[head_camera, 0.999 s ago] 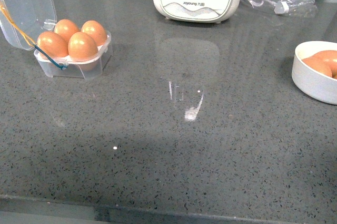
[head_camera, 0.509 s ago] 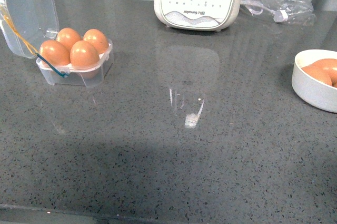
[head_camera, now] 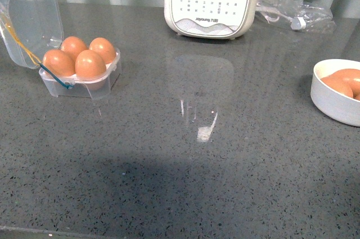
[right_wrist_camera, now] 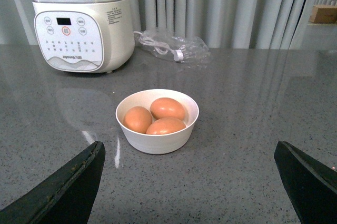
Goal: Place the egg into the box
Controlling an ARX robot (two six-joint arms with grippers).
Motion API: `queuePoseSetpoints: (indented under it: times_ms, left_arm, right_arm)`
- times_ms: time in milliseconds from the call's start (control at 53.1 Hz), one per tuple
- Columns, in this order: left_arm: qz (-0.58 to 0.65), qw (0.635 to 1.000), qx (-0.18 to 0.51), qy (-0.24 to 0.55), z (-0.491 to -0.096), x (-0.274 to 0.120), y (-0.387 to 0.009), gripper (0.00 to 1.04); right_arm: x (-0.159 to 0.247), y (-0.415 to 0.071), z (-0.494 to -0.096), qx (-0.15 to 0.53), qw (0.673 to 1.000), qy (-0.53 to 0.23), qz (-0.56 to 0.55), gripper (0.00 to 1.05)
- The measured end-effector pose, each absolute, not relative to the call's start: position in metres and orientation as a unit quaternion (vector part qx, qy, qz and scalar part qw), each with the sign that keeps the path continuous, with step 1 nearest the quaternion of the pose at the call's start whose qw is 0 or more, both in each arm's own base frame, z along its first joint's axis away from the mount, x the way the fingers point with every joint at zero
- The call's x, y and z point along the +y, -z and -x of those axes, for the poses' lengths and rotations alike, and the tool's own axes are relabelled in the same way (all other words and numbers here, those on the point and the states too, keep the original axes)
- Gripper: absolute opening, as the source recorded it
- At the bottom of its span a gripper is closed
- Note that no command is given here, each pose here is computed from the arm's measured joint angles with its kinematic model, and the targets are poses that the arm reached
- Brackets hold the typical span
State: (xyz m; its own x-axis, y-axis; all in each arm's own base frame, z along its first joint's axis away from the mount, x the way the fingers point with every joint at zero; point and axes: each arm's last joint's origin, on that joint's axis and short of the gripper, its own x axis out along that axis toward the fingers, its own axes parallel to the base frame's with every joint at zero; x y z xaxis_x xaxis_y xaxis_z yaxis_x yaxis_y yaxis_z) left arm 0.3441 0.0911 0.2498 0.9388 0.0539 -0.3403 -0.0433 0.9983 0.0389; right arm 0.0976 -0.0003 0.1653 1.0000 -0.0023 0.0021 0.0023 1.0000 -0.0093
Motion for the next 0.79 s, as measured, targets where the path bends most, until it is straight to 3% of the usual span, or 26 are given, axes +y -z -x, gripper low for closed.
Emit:
queuePoseSetpoints:
  times_ms: [433, 791]
  left_arm:
    - [0.025, 0.980, 0.192, 0.040, -0.374, 0.092, -0.226, 0.98]
    - [0.036, 0.974, 0.196, 0.106, -0.373, 0.041, -0.204, 0.98]
  right_arm:
    - [0.000, -0.165, -0.098, -0.001, 1.000, 0.001, 0.005, 0.97]
    - [0.000, -0.165, -0.098, -0.001, 1.000, 0.001, 0.005, 0.97]
